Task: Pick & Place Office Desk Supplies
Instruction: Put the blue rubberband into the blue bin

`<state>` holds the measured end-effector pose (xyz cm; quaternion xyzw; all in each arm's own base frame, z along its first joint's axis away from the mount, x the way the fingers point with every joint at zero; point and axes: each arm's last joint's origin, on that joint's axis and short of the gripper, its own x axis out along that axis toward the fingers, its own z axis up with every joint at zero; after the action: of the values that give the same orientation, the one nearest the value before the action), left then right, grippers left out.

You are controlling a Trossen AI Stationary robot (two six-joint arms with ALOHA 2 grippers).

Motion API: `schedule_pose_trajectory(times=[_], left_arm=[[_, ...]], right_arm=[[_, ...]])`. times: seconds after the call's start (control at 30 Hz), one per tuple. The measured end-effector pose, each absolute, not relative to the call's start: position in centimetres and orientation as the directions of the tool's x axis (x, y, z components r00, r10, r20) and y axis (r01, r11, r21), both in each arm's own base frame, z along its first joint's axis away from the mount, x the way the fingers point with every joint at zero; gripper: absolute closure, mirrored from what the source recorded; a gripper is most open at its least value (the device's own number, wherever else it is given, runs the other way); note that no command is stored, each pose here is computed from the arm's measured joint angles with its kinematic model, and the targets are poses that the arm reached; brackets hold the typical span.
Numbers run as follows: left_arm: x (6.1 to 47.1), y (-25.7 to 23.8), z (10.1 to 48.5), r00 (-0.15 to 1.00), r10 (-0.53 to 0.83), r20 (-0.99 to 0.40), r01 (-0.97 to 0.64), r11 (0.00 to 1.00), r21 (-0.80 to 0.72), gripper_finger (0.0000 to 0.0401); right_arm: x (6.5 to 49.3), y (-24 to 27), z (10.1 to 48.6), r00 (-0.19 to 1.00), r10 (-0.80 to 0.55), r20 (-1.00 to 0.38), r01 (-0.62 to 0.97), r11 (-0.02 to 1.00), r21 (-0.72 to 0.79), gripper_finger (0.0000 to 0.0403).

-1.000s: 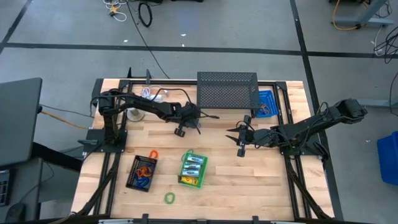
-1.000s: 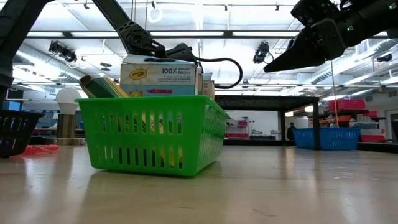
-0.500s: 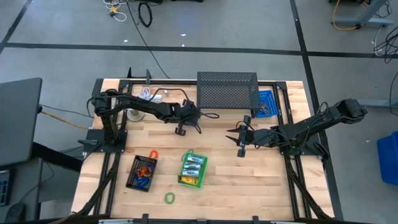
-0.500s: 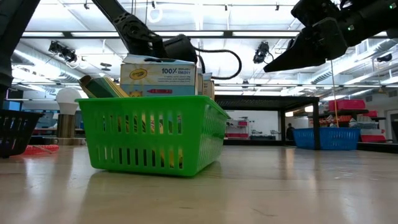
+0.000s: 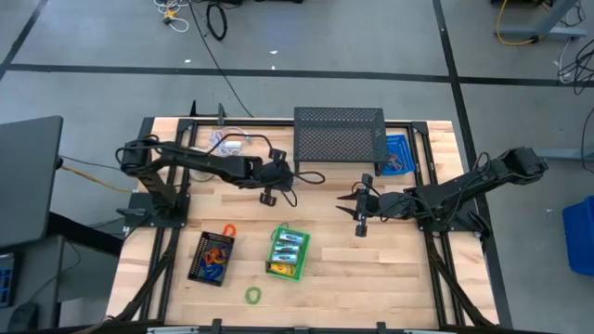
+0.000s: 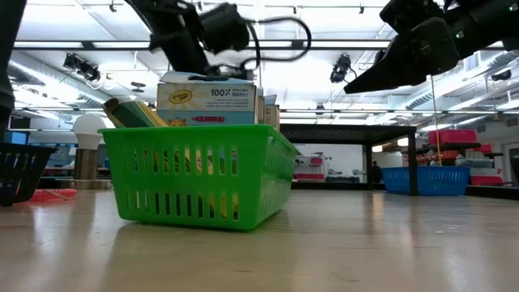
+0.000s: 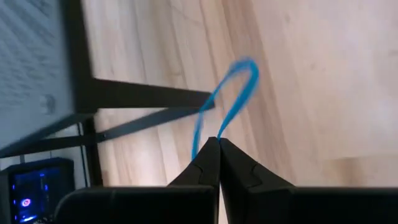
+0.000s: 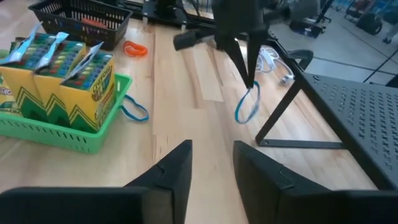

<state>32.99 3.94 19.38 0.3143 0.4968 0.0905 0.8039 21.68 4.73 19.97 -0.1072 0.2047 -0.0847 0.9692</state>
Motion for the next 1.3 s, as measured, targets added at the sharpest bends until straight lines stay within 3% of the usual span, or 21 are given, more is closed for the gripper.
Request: schedule_pose_trajectory(times=[0.37,0.7,0.97,1.3], left_arm=[[32.2,1.3,23.3,0.649,0.383,-0.658,0.101,0.813,0.574,0.0400],[33.3,0.8,25.7,0.806,0.225,-0.548,0.106,0.855,0.508,0.0400],[33.6,0.9,26.5,0.822,0.215,-0.527,0.107,0.851,0.514,0.0400],[33.7,0.9,26.6,0.828,0.211,-0.520,0.105,0.852,0.513,0.0400]], right_arm=[[22.1,4.7,21.1,0.938,-0.221,-0.267,0.113,0.924,-0.366,0.0188],[23.3,4.2,19.8,0.913,-0.294,-0.281,0.116,0.851,-0.512,0.0199],[24.4,4.1,19.5,0.900,-0.377,-0.220,0.190,0.791,-0.581,0.0199],[25.5,4.3,21.2,0.917,-0.349,-0.193,0.180,0.795,-0.580,0.0199]])
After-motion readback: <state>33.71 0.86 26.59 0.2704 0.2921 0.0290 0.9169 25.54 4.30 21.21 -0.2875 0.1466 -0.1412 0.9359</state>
